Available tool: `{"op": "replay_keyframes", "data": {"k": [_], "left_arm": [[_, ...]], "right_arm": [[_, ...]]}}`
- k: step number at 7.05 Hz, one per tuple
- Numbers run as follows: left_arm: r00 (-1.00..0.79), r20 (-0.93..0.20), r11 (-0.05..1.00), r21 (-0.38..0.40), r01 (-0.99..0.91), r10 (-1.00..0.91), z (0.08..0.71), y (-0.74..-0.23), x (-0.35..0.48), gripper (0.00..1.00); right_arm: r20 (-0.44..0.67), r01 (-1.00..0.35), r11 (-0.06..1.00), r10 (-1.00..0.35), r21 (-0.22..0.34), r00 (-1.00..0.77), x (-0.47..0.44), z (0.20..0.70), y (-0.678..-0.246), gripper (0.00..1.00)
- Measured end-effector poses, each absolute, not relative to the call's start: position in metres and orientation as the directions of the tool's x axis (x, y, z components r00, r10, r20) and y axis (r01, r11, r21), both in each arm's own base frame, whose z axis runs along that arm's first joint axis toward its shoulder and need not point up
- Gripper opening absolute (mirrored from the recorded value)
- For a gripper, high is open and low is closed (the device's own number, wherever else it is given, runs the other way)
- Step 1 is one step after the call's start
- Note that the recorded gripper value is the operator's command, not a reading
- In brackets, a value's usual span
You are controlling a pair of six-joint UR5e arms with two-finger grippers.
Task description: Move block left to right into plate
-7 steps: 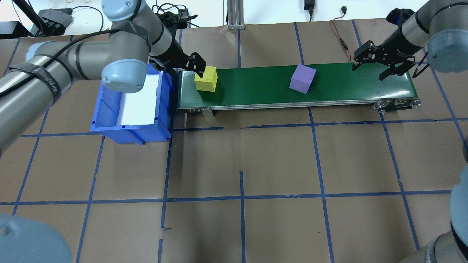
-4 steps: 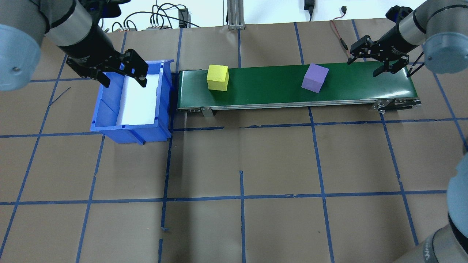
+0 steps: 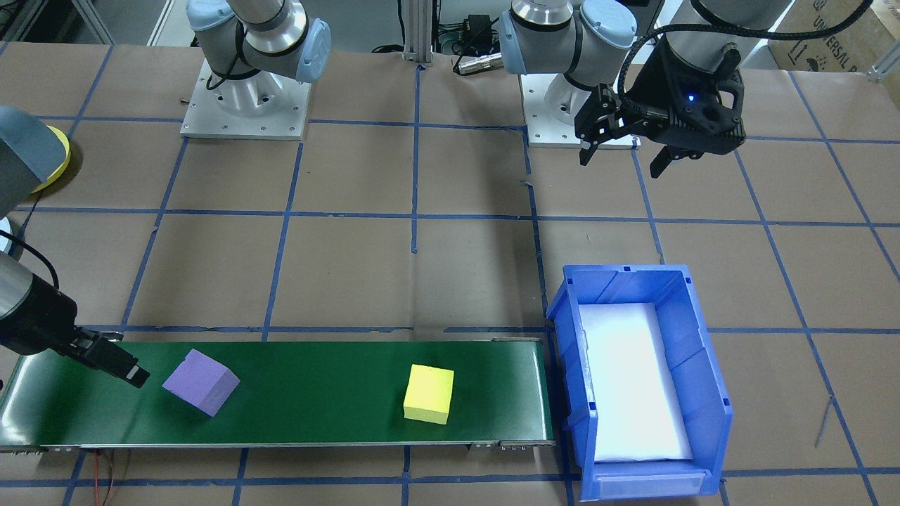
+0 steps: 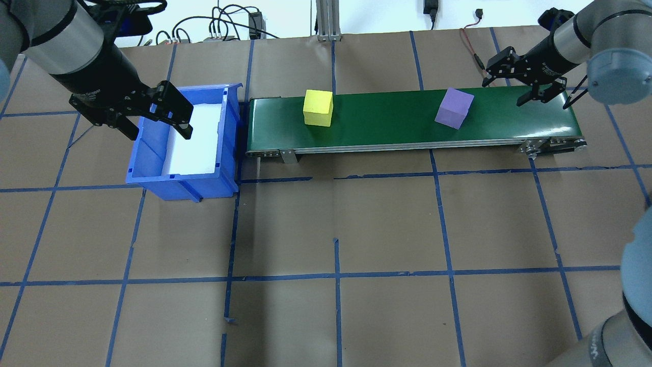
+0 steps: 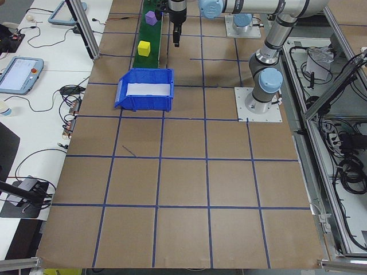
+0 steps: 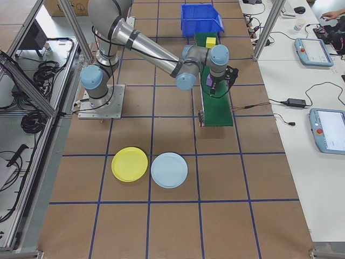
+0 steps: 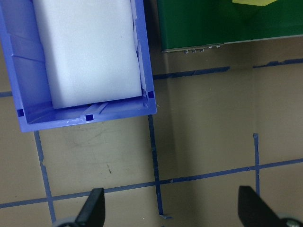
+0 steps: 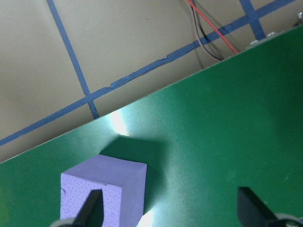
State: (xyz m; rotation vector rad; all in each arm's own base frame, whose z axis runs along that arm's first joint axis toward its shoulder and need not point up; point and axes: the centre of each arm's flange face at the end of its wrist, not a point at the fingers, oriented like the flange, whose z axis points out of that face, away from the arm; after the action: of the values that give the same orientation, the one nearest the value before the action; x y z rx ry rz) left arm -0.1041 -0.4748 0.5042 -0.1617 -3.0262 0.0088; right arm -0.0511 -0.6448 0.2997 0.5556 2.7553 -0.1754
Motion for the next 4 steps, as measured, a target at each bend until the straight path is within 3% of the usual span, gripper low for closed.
{"op": "replay_keyframes", "data": {"k": [4], "left_arm": [[-0.98, 0.142, 0.99, -0.025, 0.136, 0.138, 0.501, -0.476, -0.102, 1.0]], "right_arm": [[-0.339, 0.394, 0.916, 0.348, -0.075, -0.874, -0.055, 0.282, -0.662, 1.0]]}}
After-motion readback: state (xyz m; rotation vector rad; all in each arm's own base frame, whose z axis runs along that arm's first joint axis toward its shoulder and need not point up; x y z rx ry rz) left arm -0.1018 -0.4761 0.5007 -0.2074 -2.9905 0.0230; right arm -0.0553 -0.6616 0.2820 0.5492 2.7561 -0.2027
